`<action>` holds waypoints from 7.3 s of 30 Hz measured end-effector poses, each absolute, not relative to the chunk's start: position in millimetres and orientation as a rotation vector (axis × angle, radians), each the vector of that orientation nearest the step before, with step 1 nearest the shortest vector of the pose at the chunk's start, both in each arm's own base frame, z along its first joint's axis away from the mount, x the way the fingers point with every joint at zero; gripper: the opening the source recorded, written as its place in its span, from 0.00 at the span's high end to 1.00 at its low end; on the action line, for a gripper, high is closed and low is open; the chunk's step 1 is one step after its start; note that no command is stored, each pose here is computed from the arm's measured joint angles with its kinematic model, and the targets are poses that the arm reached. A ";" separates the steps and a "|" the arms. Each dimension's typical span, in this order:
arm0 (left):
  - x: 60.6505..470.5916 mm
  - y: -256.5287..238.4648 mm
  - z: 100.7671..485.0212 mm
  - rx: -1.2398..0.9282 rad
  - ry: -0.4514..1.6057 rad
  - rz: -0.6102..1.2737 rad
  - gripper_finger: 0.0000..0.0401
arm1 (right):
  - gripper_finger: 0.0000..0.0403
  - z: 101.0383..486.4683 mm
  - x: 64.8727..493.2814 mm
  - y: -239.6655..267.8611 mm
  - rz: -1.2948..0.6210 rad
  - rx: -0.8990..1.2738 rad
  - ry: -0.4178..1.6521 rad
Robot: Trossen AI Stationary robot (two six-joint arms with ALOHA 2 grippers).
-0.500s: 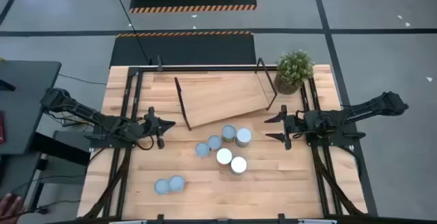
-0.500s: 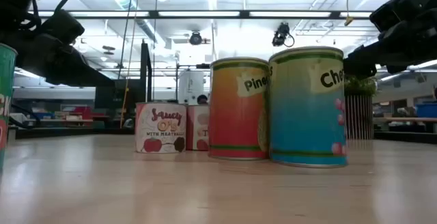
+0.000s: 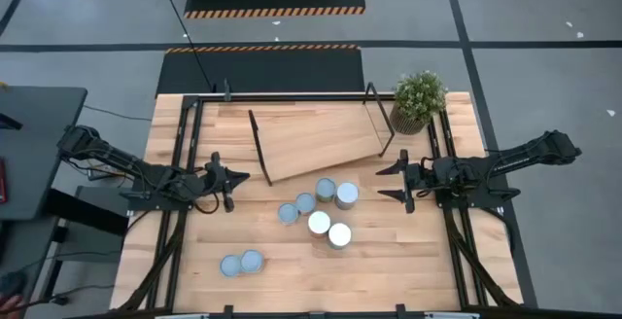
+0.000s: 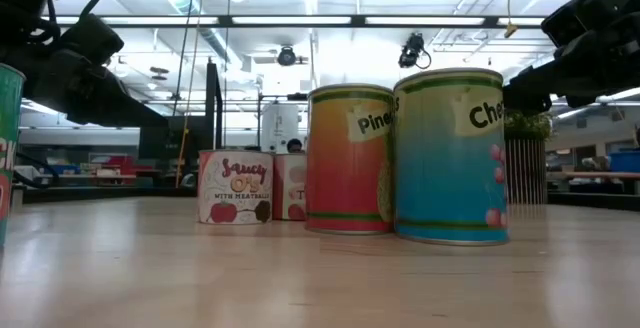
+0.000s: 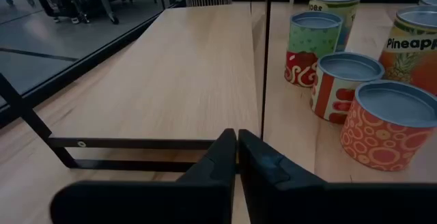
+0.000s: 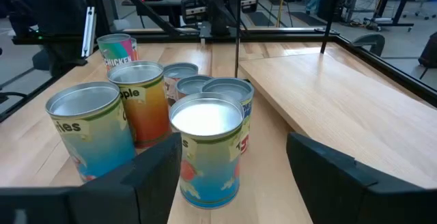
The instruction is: Pick and place cans onto a shelf
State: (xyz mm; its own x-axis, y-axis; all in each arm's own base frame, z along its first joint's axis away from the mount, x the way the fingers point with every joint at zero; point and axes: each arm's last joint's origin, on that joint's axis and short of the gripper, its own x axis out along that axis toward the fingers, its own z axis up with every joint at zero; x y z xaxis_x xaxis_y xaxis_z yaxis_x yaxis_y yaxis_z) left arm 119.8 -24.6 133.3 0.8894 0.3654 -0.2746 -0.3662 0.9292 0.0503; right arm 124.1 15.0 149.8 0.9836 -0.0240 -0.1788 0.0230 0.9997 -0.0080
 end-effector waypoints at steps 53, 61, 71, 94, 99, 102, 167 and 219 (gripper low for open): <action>119.8 -24.6 133.2 -0.003 0.285 0.380 0.94 | 0.33 149.7 124.0 15.0 -0.023 -0.006 0.180; 119.8 -24.6 133.2 -0.003 0.285 0.380 0.94 | 0.33 149.7 124.1 15.0 -0.023 -0.006 0.180; 119.8 -24.5 133.2 -0.003 0.285 0.380 0.94 | 0.33 149.8 124.1 15.1 -0.023 -0.006 0.180; 119.8 -24.5 133.3 -0.003 0.285 0.381 0.94 | 0.33 199.1 130.3 -2.7 -0.238 0.591 -0.221; 119.9 -24.3 133.2 -0.003 0.285 0.382 0.94 | 0.33 232.1 141.2 -0.6 -0.021 0.466 -0.185; 120.5 -24.1 135.7 -0.015 0.258 0.399 0.94 | 0.33 247.7 151.6 0.4 0.016 0.409 -0.082; 123.3 -21.3 224.8 -0.703 -0.465 0.434 0.58 | 0.01 246.9 254.0 21.6 -0.009 -0.014 1.087; 124.5 -22.1 324.9 -0.386 -0.086 0.509 0.52 | 0.19 256.0 301.2 3.3 -0.071 -0.081 1.046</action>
State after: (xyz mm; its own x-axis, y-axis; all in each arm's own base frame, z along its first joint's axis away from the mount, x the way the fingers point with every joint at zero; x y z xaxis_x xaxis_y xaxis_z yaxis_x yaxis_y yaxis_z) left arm 124.5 -22.1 324.9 0.8711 0.4909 -0.0148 -0.4588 0.8026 -0.3813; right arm 301.2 3.3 256.0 0.4996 -0.0972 -0.8608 0.0200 0.9947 -0.1008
